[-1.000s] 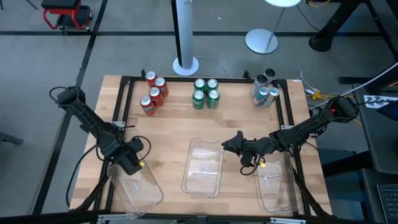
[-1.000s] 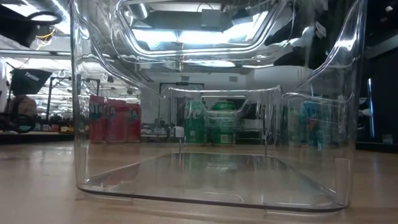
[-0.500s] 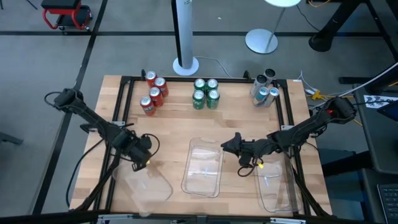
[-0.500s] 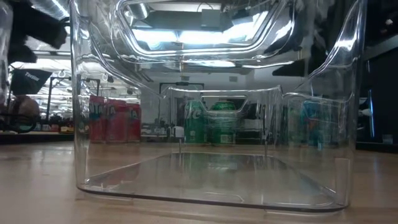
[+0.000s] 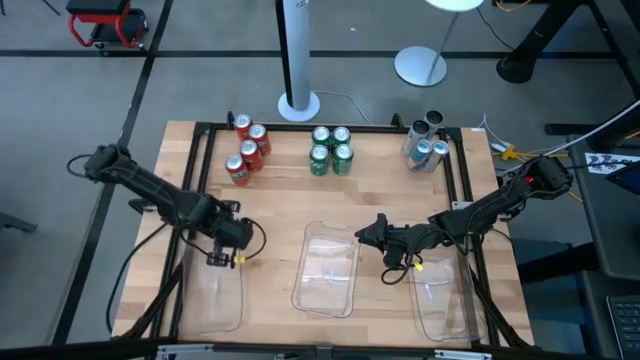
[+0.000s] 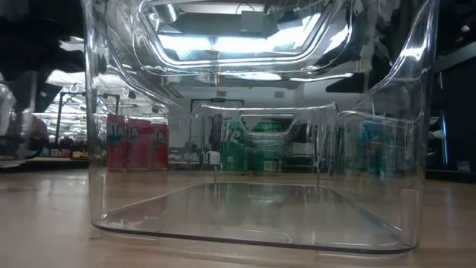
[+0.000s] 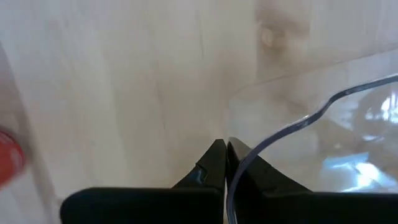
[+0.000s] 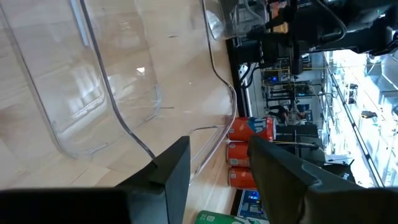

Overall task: Sort soda cans
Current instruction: Adjust the transparent bins

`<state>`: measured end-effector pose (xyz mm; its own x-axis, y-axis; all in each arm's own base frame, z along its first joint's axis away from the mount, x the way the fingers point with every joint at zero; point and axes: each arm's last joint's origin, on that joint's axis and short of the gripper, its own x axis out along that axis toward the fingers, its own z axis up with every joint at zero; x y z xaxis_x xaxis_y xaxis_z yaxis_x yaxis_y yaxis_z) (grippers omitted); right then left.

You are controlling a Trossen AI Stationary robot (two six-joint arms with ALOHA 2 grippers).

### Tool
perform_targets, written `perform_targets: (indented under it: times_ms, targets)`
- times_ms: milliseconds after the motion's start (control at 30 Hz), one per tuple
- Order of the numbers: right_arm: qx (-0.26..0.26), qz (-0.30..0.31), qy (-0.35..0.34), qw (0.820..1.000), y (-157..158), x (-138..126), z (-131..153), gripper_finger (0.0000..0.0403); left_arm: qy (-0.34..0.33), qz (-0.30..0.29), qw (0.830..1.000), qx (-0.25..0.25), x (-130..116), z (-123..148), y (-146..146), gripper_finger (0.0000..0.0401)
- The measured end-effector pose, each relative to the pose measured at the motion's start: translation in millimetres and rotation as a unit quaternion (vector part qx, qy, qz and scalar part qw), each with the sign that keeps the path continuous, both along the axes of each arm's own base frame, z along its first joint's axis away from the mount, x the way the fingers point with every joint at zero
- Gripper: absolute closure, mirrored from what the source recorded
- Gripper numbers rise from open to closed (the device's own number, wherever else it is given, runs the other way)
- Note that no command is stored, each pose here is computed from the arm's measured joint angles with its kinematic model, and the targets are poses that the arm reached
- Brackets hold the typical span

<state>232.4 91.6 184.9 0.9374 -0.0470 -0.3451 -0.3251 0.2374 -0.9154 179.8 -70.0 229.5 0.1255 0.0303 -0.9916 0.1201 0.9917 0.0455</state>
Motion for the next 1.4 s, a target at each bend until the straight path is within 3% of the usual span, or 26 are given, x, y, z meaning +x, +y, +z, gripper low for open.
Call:
perform_targets:
  times_ms: [300, 633, 1100, 1400]
  targets:
    - [0.0, 0.0, 0.0, 1.0, 0, 0, 0, 0.024, -0.005, -0.043, 0.999, 0.031, 10, -4, 30, 0.0399]
    - [-0.002, 0.0, 0.003, 1.0, 0, 0, -1, 0.024, -0.009, -0.054, 0.998, 0.002, 16, -24, 32, 0.0397]
    - [0.0, 0.007, 0.007, 1.0, 0, 0, -1, 0.024, -0.009, -0.02, 0.999, 0.034, 15, -25, 34, 0.0296]
    - [-0.003, 0.006, 0.005, 1.0, 0, 0, -1, 0.024, -0.023, 0.026, 0.999, 0.024, 23, 19, 32, 0.0251]
